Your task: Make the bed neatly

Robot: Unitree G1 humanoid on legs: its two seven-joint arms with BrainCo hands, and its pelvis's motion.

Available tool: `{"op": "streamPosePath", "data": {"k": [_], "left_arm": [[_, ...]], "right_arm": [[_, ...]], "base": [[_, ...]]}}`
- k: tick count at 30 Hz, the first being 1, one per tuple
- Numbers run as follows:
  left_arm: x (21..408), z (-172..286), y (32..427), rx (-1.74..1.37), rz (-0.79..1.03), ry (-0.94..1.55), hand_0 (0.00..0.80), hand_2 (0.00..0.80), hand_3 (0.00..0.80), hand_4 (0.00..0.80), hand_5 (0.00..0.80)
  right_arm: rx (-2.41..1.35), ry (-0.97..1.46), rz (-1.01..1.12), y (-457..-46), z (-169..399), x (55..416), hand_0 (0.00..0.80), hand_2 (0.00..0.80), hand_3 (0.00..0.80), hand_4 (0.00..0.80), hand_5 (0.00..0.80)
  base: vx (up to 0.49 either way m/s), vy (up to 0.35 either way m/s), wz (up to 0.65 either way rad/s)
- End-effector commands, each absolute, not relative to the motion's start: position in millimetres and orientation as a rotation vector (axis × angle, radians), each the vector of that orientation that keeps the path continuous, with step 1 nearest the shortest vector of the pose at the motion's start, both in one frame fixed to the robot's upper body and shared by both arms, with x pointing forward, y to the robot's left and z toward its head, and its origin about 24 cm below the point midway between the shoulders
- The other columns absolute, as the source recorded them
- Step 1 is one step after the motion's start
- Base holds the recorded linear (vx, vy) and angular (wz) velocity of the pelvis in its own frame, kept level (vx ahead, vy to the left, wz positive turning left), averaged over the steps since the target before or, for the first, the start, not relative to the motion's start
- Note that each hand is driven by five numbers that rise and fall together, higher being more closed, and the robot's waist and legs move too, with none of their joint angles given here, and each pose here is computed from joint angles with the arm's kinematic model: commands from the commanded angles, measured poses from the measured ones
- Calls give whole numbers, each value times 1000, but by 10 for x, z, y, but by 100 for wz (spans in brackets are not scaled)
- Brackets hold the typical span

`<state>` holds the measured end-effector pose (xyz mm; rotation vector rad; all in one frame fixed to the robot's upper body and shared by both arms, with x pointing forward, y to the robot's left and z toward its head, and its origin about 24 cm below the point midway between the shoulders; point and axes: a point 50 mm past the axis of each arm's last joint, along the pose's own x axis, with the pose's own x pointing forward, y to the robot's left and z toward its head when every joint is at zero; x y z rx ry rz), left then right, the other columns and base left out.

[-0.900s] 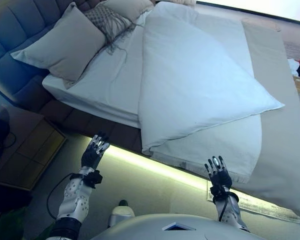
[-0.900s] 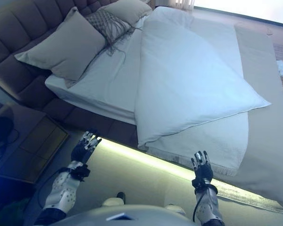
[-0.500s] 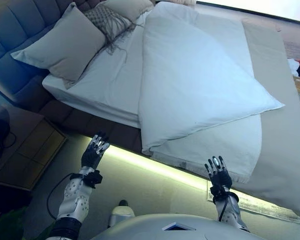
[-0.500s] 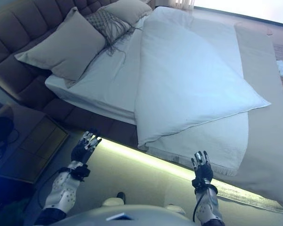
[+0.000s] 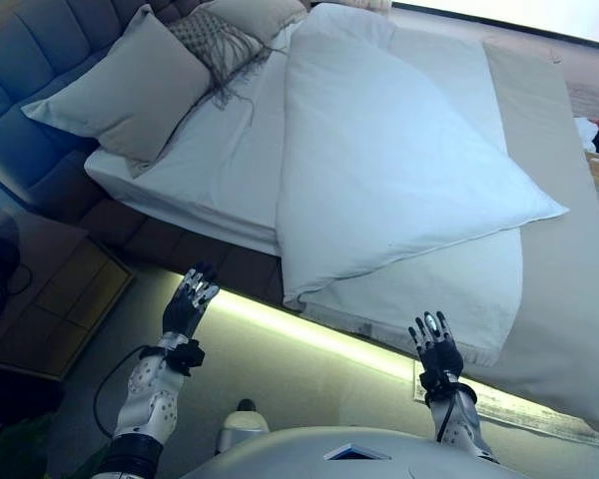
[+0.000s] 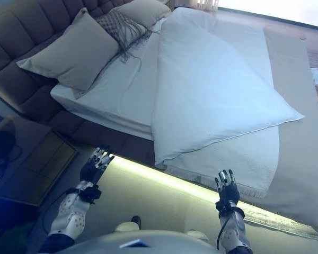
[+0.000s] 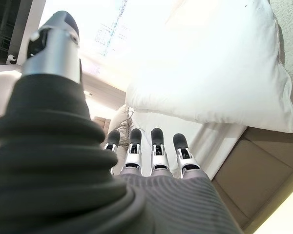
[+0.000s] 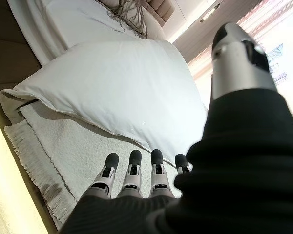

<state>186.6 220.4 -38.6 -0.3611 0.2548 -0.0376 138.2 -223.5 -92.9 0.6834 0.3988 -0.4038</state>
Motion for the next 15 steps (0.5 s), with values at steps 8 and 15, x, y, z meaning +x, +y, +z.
{"op": "streamPosePath", "data": {"k": [8,15], "left_arm": [[2029,-140,2304,-324,-57,131,0,0,0,0,0],[1975,-225,2312,-308,-40,178,0,0,0,0,0]], "right_arm": [[668,284,-345,-2283,-731,1595,0,0,0,0,0],[669,330,-344,-2250,-782,1586,0,0,0,0,0]], "base": [[11,-4,2],[35,-22,5]]}}
